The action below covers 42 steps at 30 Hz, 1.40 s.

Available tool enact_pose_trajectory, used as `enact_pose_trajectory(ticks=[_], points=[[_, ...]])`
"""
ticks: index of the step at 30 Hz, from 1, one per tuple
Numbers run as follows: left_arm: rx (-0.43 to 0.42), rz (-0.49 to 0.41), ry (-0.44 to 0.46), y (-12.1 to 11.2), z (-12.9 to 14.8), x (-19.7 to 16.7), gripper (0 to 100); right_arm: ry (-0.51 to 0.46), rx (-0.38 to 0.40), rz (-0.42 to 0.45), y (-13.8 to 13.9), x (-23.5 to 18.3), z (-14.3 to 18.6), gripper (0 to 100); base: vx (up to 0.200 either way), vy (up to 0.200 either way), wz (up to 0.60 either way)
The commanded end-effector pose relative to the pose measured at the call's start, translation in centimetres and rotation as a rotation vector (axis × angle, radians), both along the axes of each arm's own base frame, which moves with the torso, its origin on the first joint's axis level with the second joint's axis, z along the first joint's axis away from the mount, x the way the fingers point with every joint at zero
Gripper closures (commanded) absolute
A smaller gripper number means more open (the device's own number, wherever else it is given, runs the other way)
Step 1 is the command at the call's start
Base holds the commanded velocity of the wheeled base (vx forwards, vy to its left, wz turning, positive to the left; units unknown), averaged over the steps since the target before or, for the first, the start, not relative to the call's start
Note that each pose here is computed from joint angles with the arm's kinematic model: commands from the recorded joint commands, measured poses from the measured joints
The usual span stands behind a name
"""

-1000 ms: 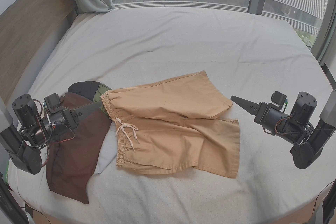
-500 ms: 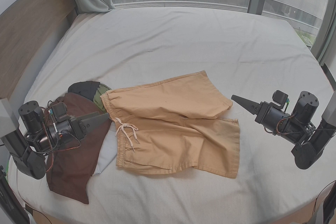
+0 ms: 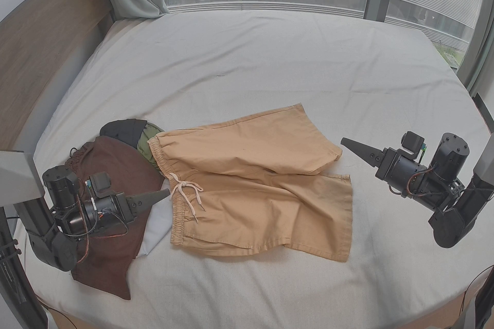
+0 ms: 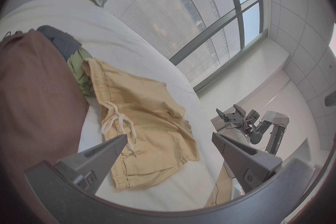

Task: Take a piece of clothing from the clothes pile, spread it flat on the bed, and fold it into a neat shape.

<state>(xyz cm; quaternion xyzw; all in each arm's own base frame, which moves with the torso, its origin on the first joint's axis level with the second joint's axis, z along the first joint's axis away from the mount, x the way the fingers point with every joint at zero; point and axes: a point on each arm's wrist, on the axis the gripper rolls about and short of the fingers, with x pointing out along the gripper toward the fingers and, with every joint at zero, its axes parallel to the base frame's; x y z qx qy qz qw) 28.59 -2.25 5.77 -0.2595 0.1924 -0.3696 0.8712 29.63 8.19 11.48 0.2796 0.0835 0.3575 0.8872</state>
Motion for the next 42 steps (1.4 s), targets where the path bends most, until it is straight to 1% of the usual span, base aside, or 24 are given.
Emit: enact_pose_trajectory(ticks=[1, 10, 20, 25, 26, 27, 30, 38, 42], points=[[0.002, -0.003, 0.070, -0.1, -1.9, 0.2, 0, 0.000, 0.000, 0.002, 0.0, 0.0, 0.0, 0, 0.000, 0.000, 0.00], [0.008, 0.003, 0.135, 0.1, -4.0, 0.4, 0, -0.005, 0.001, -0.006, -0.2, 0.1, 0.1, 0, 0.000, 0.000, 0.00], [0.024, 0.006, 0.185, 0.3, -6.1, 0.6, 0, -0.005, 0.001, -0.006, -0.2, 0.1, 0.1, 0, 0.000, 0.000, 0.00], [0.039, 0.006, 0.217, 0.2, -7.6, 0.8, 0, -0.005, 0.001, -0.007, -0.2, 0.2, 0.1, 0, 0.000, 0.000, 0.00], [0.039, 0.006, 0.217, 0.2, -7.6, 0.8, 0, -0.005, 0.001, -0.007, -0.2, 0.2, 0.1, 0, 0.000, 0.000, 0.00], [0.046, 0.001, 0.224, 0.1, -8.4, 1.1, 0, -0.003, 0.001, -0.007, -0.2, 0.2, 0.0, 0, 0.000, 0.000, 0.00], [0.060, -0.004, 0.226, 0.0, -9.2, 1.3, 0, -0.006, 0.002, -0.007, -0.2, 0.2, 0.1, 0, 0.000, 0.000, 0.00], [0.067, -0.020, 0.255, -0.5, -10.4, 1.3, 0, -0.005, 0.001, -0.009, -0.2, 0.2, 0.0, 0, 0.000, 0.000, 0.00], [0.064, -0.023, 0.268, -0.6, -10.5, 1.2, 0, -0.005, 0.001, -0.009, -0.2, 0.2, 0.0, 0, 0.000, 0.000, 0.00]])
